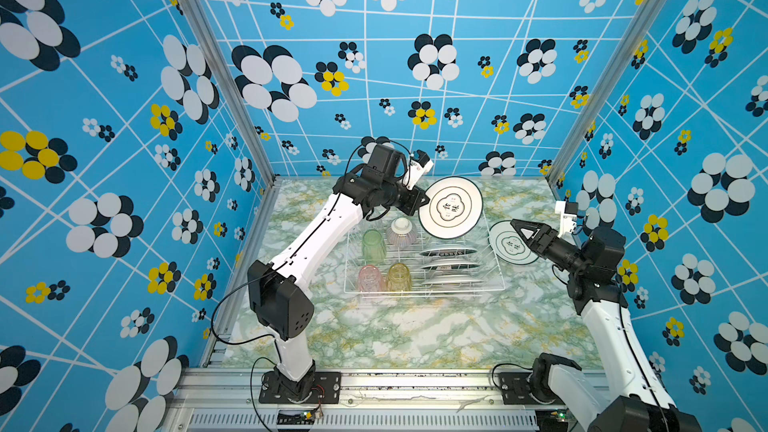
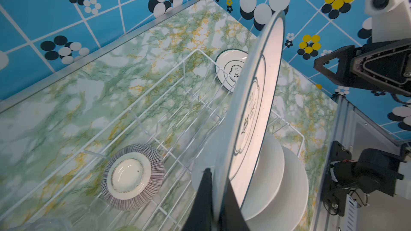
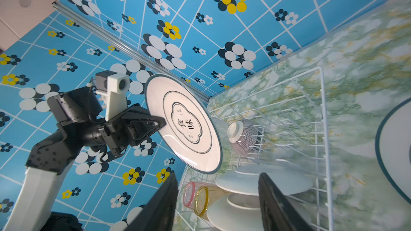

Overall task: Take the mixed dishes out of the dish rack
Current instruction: 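Lift second plate with left gripper while right gripper reaches toward it, then grasp the plate edge with right gripper while left gripper releases it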

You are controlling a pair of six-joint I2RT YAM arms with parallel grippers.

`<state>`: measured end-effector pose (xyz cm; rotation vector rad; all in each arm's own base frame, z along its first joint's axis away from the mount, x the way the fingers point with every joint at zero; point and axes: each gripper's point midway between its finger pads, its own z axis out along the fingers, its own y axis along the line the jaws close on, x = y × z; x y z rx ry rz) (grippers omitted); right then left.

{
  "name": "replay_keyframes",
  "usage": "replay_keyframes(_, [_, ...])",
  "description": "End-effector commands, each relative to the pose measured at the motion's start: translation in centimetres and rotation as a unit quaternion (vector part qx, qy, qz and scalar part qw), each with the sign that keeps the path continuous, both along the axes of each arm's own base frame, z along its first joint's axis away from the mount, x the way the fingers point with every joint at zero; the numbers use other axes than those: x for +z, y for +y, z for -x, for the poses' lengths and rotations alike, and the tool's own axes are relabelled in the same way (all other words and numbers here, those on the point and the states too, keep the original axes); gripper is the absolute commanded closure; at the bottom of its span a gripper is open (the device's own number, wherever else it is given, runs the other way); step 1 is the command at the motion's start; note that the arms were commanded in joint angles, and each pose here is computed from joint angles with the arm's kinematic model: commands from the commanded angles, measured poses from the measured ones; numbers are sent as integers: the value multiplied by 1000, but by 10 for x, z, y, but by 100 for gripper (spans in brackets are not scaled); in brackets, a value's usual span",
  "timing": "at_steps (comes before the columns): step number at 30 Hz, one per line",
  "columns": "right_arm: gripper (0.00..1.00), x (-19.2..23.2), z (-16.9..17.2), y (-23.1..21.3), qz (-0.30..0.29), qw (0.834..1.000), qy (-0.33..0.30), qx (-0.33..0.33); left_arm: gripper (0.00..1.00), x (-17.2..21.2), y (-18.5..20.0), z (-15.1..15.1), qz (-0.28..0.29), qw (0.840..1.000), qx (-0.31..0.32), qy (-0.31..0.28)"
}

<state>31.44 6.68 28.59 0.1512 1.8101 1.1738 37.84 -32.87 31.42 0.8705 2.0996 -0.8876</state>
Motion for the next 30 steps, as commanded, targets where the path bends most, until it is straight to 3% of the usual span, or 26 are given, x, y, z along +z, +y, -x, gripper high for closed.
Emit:
replay_keyframes(1, [45, 16, 8, 15, -7, 999, -31, 43, 100, 27, -24, 14, 96, 993, -62, 31])
replay_keyframes(5, [51, 14, 7, 26, -7, 998, -28, 60, 100, 23, -32, 12, 118, 989, -76, 53])
replay_keyframes(16, [54, 16, -1, 40, -4, 997, -32, 69, 100, 12, -46, 13, 135, 982, -98, 85])
replay_keyframes(26, [66, 21, -7, 38, -16, 997, -39, 59, 100, 4, -60, 18, 152, 975, -119, 108])
replay_keyframes(30, [79, 21, -8, 37, -20, 998, -39, 55, 100, 3, -66, 19, 159, 973, -126, 114])
